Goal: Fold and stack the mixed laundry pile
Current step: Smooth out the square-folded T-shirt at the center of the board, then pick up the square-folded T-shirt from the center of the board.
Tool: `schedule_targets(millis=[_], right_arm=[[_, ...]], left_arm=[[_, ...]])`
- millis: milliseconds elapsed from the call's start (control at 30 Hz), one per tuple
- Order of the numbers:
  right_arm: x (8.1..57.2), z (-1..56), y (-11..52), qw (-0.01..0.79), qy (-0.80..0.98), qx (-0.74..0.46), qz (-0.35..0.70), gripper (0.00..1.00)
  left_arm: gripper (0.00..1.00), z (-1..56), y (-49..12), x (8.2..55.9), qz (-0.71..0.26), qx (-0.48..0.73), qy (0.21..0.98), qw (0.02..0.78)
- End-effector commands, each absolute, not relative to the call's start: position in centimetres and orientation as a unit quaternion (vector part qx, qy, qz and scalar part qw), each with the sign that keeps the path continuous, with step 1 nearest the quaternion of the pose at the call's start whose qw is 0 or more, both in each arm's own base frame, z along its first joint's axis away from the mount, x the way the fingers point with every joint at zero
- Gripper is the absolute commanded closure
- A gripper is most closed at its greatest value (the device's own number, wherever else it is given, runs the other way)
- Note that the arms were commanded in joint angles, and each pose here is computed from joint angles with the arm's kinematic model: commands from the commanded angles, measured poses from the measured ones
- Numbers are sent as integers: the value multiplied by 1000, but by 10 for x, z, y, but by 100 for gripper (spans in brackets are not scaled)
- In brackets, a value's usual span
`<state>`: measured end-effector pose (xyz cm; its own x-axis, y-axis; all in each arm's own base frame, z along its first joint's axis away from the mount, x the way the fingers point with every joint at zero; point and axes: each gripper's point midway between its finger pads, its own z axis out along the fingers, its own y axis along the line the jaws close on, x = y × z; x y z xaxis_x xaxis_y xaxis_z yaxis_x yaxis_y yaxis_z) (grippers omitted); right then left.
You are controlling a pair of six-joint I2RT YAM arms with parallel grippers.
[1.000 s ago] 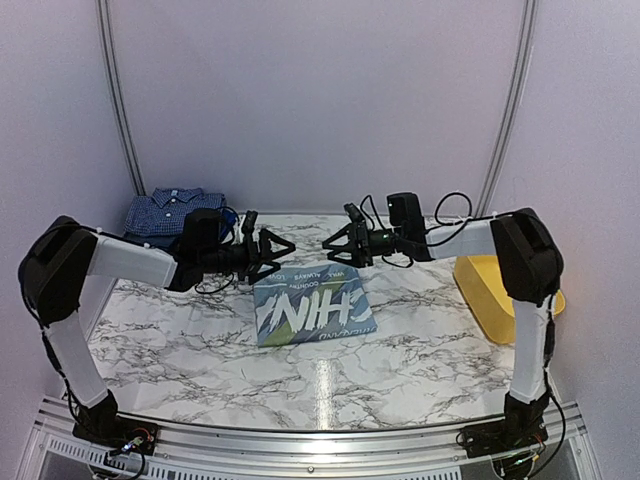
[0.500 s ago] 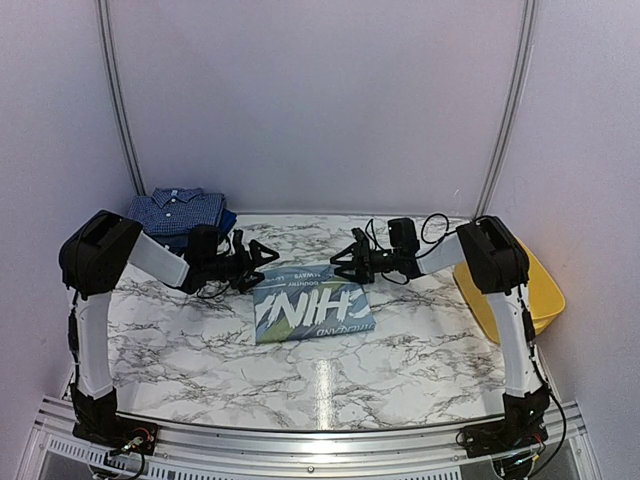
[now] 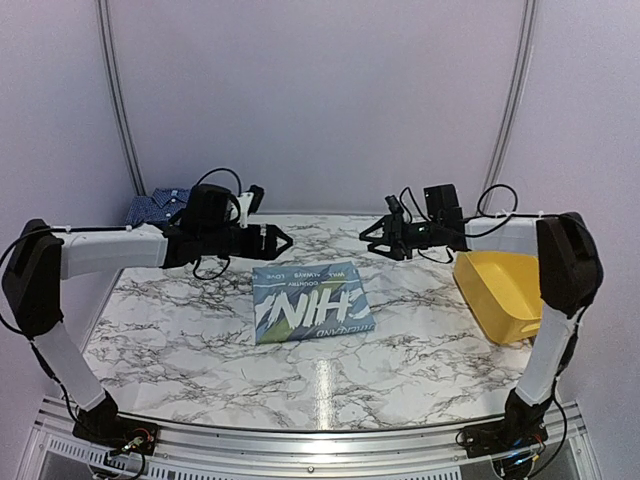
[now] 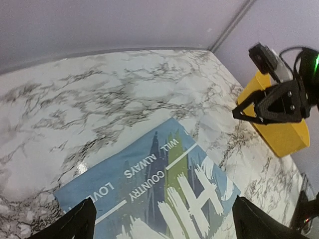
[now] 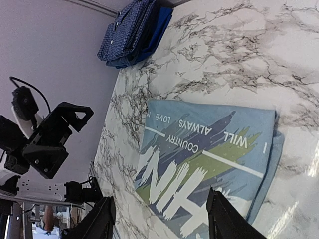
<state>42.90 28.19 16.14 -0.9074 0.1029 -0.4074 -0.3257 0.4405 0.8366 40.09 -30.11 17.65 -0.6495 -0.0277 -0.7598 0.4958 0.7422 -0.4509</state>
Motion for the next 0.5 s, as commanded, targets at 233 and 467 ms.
schedule_targets(millis=[233, 467], right_arm=[[363, 108, 218, 141, 893, -12, 428, 41], [351, 97, 204, 126, 894, 18, 429, 42]], left_arm=[[11, 136, -411, 334, -103, 464, 794, 379], [47, 111, -487, 298, -140, 549, 741, 359]])
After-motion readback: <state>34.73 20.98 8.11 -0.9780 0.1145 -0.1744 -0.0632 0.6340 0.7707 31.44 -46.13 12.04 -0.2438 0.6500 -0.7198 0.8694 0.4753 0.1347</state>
